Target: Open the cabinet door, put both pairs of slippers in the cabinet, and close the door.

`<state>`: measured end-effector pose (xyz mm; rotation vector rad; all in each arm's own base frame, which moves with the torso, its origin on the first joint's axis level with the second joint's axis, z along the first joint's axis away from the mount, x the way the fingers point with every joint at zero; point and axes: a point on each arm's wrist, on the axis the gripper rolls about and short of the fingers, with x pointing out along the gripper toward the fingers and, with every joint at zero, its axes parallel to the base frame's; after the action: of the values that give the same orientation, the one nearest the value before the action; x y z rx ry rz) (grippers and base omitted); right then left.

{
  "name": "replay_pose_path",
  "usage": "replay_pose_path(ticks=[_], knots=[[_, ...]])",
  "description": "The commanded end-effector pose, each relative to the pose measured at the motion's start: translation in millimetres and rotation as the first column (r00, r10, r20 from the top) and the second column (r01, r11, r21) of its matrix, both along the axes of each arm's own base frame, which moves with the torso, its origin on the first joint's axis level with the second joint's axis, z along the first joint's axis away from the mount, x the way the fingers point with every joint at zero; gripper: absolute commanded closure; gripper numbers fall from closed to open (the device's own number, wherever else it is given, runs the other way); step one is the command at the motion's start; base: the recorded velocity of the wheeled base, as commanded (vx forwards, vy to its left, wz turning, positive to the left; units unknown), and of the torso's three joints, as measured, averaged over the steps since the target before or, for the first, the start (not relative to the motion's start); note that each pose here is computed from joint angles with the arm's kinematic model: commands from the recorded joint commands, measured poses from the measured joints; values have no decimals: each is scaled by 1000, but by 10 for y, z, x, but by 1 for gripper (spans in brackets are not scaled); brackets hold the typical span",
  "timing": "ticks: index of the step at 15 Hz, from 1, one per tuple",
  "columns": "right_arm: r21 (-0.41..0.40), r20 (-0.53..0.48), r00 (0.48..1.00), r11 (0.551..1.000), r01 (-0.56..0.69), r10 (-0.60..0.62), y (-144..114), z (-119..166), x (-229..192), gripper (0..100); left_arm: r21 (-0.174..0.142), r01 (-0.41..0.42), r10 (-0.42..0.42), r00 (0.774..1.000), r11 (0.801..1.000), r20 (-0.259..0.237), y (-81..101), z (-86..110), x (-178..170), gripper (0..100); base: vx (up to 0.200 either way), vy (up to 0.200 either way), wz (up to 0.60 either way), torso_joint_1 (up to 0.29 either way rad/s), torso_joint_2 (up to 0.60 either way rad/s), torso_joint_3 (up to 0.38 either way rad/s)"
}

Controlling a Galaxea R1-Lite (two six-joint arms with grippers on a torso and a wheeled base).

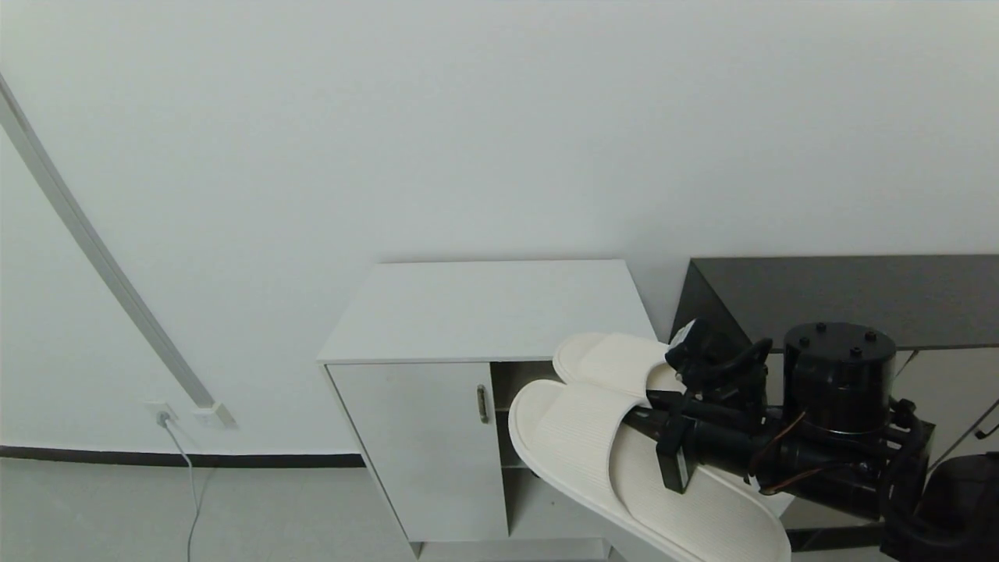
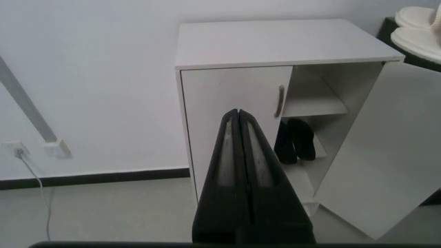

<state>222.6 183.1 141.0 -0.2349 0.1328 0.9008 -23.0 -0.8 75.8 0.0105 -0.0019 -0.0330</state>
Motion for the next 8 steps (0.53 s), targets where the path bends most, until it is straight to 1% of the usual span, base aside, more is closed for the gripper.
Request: replay_pose_path(ticks=[1, 3, 8], knots=[[-3, -1, 1000, 1000, -5, 5, 3, -13, -17, 100, 0, -1, 1, 1000, 1000, 0, 0, 1, 1, 100, 0, 0, 0, 0, 0, 0], [9, 12, 1000, 1000, -13, 13, 12, -21, -41, 100, 0, -1, 1, 1000, 1000, 0, 0, 1, 1, 100, 0, 0, 0, 0, 0, 0], [4, 8, 1000, 1000, -18, 17, 19, -47, -47, 100, 0, -1, 1, 1000, 1000, -2, 0, 0, 1, 100, 0, 0, 0, 0, 0, 0]])
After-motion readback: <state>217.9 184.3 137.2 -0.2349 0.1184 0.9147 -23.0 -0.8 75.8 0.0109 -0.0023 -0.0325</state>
